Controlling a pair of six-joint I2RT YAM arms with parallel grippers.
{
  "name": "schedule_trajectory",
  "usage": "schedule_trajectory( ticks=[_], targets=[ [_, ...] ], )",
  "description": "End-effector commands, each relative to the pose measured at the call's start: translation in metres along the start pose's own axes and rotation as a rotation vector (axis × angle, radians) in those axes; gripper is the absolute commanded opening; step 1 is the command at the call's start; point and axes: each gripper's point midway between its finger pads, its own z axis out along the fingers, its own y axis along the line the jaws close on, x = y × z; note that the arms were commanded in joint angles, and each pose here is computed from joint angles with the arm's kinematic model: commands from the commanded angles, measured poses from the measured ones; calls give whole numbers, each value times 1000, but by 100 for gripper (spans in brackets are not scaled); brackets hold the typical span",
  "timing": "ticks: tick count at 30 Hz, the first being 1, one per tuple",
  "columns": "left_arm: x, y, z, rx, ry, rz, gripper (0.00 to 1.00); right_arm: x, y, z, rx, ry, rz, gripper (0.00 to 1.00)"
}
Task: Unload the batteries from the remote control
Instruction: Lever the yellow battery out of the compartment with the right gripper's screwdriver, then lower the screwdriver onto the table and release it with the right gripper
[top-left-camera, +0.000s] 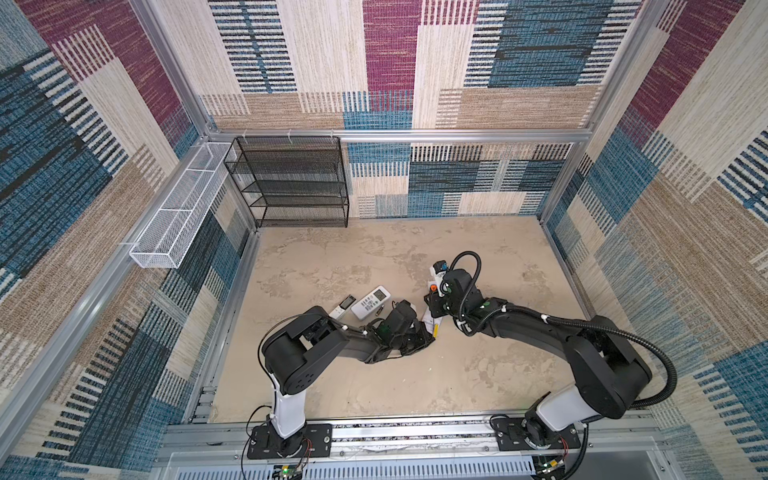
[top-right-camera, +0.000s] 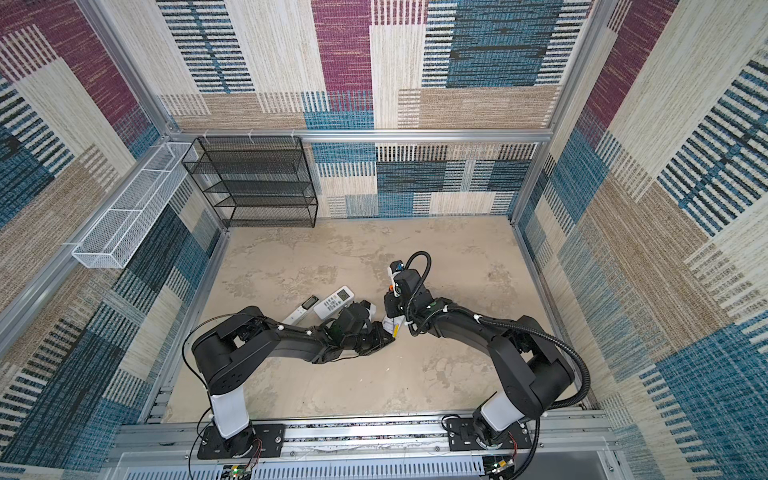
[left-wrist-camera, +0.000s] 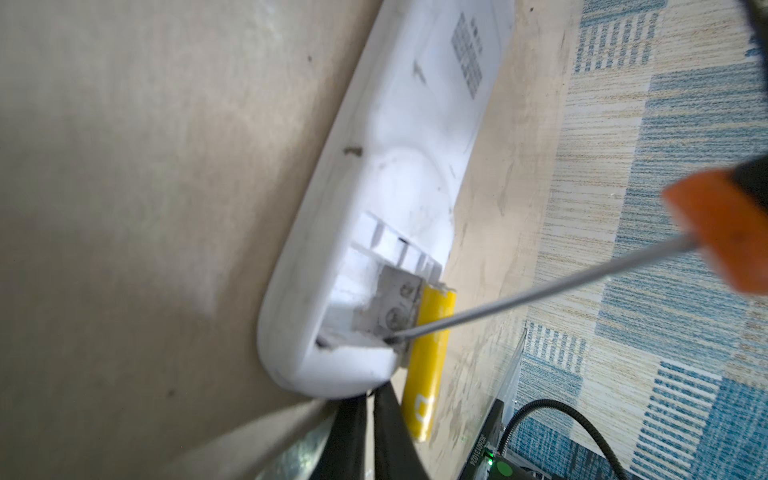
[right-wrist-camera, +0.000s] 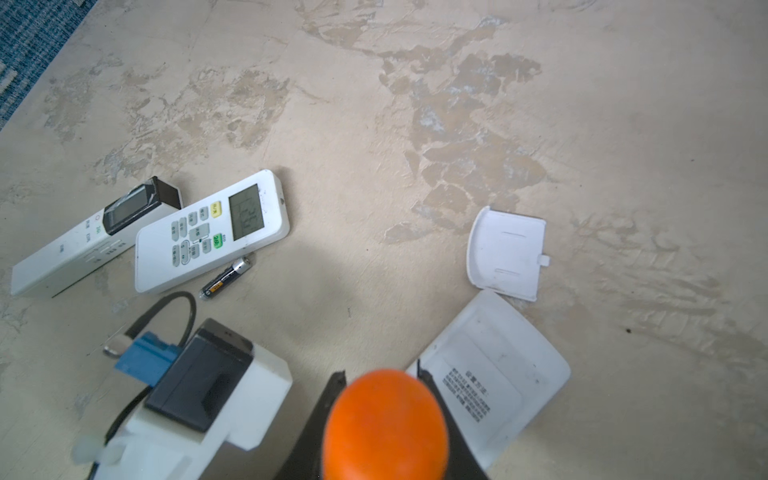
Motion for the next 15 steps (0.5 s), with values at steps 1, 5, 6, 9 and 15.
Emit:
schedule_trajectory(
  ticks=[1, 5, 6, 9, 15],
  targets=[
    [-4, 15, 2, -55, -23, -37, 11, -7, 2, -4, -10, -33, 15, 0],
    [-4, 15, 2, -57, -24, -37, 11, -10, 1, -6, -2, -44, 19, 0],
    [-4, 15, 2, -56, -24, -36, 11, -12, 1, -7, -1, -52, 22, 0],
    [-4, 15, 2, -59, -26, -36, 11, -19, 0, -13, 7, -79, 27, 0],
    [-4, 15, 2, -57, -25, -34, 11, -27, -1, -20, 20, -101, 29, 0]
  ],
)
